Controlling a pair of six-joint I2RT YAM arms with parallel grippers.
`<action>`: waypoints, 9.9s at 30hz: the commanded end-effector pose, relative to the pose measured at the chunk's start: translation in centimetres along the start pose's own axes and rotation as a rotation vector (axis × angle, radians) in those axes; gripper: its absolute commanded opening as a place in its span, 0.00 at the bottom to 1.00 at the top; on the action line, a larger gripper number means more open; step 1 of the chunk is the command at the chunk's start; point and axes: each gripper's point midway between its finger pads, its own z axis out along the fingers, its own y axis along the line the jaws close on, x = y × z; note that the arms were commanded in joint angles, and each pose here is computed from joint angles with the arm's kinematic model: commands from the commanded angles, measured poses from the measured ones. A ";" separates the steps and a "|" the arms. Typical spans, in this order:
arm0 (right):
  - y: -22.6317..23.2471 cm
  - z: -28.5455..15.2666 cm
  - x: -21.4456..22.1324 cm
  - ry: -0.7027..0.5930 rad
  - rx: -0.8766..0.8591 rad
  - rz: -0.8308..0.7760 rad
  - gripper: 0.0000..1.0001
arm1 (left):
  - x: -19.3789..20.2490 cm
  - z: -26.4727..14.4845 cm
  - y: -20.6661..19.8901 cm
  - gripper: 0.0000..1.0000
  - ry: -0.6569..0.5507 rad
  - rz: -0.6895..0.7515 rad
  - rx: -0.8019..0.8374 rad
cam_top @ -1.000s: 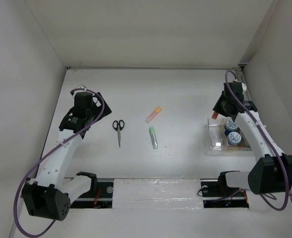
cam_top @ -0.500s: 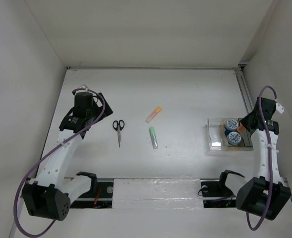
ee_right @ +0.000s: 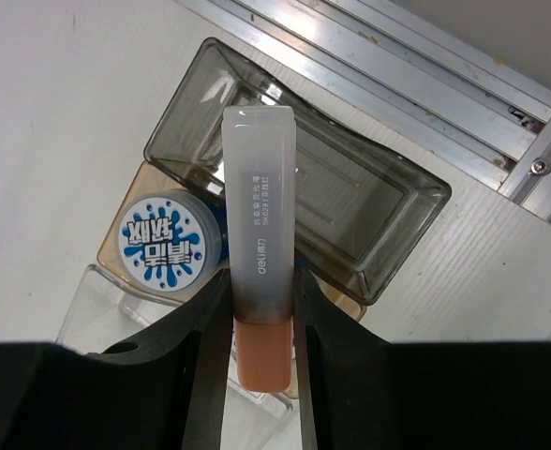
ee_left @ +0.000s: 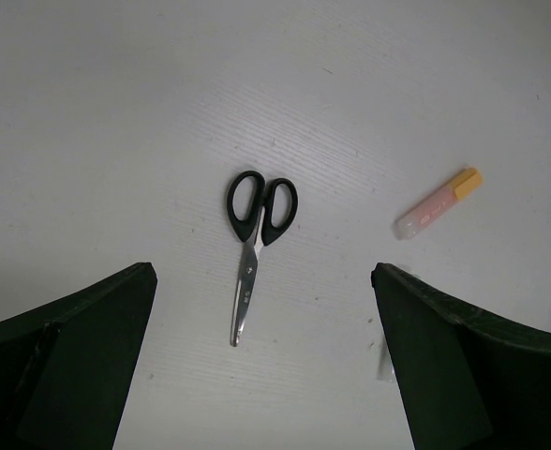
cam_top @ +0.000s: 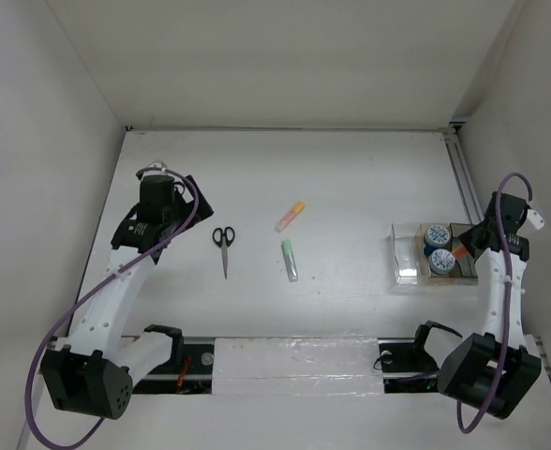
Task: Sort the stationery into containers
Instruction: Place the stationery in the storage box, then pick up the pen from the center of the board, then place the stationery in the storage box, then pick up the stationery from the center of the board.
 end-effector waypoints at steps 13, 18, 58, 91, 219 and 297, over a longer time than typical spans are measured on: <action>-0.4 0.6 -3.5 -0.098 0.053 0.024 0.00 | 0.3 0.7 -0.1 1.00 0.005 0.011 0.009; 1.5 1.5 -5.2 -0.132 -0.014 -0.025 0.00 | 0.4 0.7 -0.2 1.00 0.010 0.011 0.016; 5.9 0.4 -3.0 -0.190 0.038 -0.225 0.00 | -0.2 -0.8 -1.0 1.00 -0.041 0.026 0.048; 10.2 -2.0 12.8 0.223 -0.299 -0.435 0.00 | -1.1 -0.5 0.2 1.00 -0.060 -0.006 -0.001; 23.2 -12.1 21.9 0.182 -0.604 -0.821 0.00 | -2.4 -2.2 1.3 1.00 -0.148 -0.043 -0.053; 37.4 -8.0 30.6 0.219 -0.426 -0.429 0.97 | -2.8 -2.2 1.2 1.00 -0.157 -0.047 -0.053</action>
